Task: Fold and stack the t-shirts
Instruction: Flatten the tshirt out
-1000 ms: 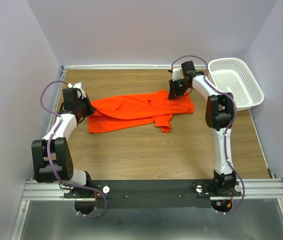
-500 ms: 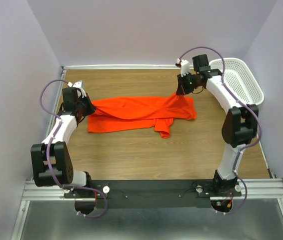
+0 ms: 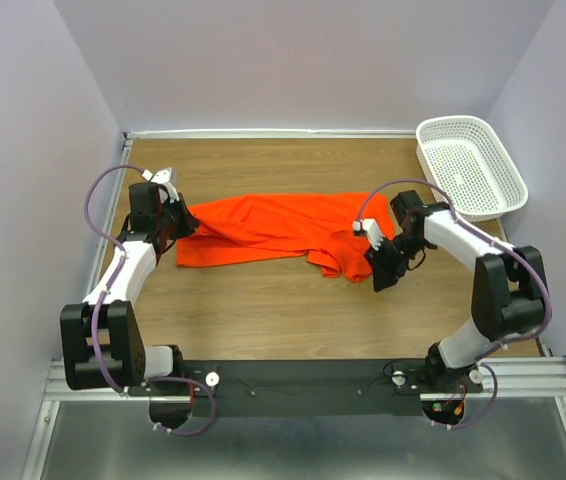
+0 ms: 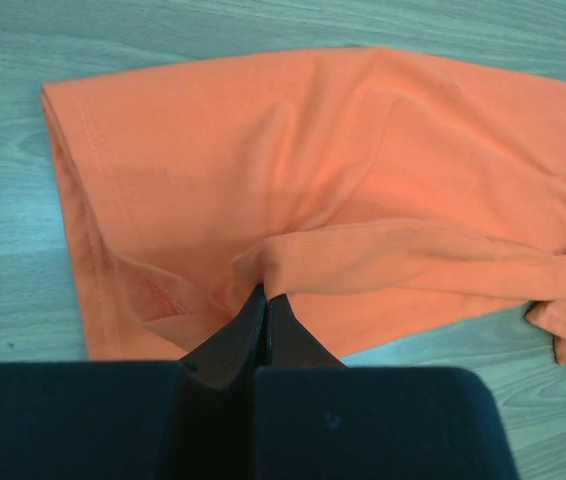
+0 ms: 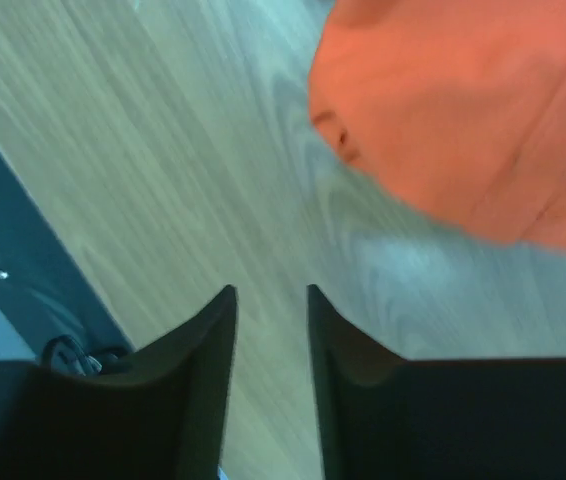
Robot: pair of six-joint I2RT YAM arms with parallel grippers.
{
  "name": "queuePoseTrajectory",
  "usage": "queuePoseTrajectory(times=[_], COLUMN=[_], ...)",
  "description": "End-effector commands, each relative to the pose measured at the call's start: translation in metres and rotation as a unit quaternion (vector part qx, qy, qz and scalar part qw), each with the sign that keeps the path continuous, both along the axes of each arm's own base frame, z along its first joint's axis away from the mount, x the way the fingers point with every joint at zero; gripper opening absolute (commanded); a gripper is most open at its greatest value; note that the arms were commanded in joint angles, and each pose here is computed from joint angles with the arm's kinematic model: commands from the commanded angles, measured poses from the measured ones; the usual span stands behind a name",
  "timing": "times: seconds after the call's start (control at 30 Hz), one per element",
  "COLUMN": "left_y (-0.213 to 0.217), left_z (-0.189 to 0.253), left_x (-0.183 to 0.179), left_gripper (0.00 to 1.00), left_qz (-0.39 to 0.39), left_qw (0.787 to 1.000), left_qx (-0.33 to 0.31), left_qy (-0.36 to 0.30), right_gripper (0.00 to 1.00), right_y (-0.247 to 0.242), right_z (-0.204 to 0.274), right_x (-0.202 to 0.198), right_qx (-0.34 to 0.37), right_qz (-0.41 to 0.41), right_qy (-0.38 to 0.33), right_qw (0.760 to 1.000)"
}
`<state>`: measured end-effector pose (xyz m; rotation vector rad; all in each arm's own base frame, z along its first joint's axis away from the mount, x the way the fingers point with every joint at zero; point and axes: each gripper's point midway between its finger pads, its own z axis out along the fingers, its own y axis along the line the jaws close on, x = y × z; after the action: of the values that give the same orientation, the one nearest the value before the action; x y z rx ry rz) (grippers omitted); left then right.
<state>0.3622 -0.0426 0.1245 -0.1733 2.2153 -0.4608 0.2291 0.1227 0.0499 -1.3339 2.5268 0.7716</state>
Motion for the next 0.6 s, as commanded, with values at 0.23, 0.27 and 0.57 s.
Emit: queuePoseTrajectory(times=[0.23, 0.27, 0.57], left_y=[-0.010, -0.010, -0.011], left_z=[0.009, 0.010, 0.010], left_x=[-0.002, -0.002, -0.002], left_gripper=[0.00, 0.00, 0.00], left_qz=[-0.024, -0.025, -0.027], left_qw=[1.000, 1.000, 0.999], left_qx=[-0.003, -0.002, -0.001], left_qy=[-0.016, -0.017, -0.017], right_gripper=[0.52, 0.53, 0.52], right_y=[-0.027, -0.022, -0.004], right_z=[0.051, 0.043, -0.006], right_x=[0.090, 0.088, 0.083], right_qx=[0.040, 0.048, 0.067], right_qz=[-0.235, -0.238, -0.240], right_qy=[-0.091, -0.068, 0.041], right_qw=[0.967, 0.968, 0.968])
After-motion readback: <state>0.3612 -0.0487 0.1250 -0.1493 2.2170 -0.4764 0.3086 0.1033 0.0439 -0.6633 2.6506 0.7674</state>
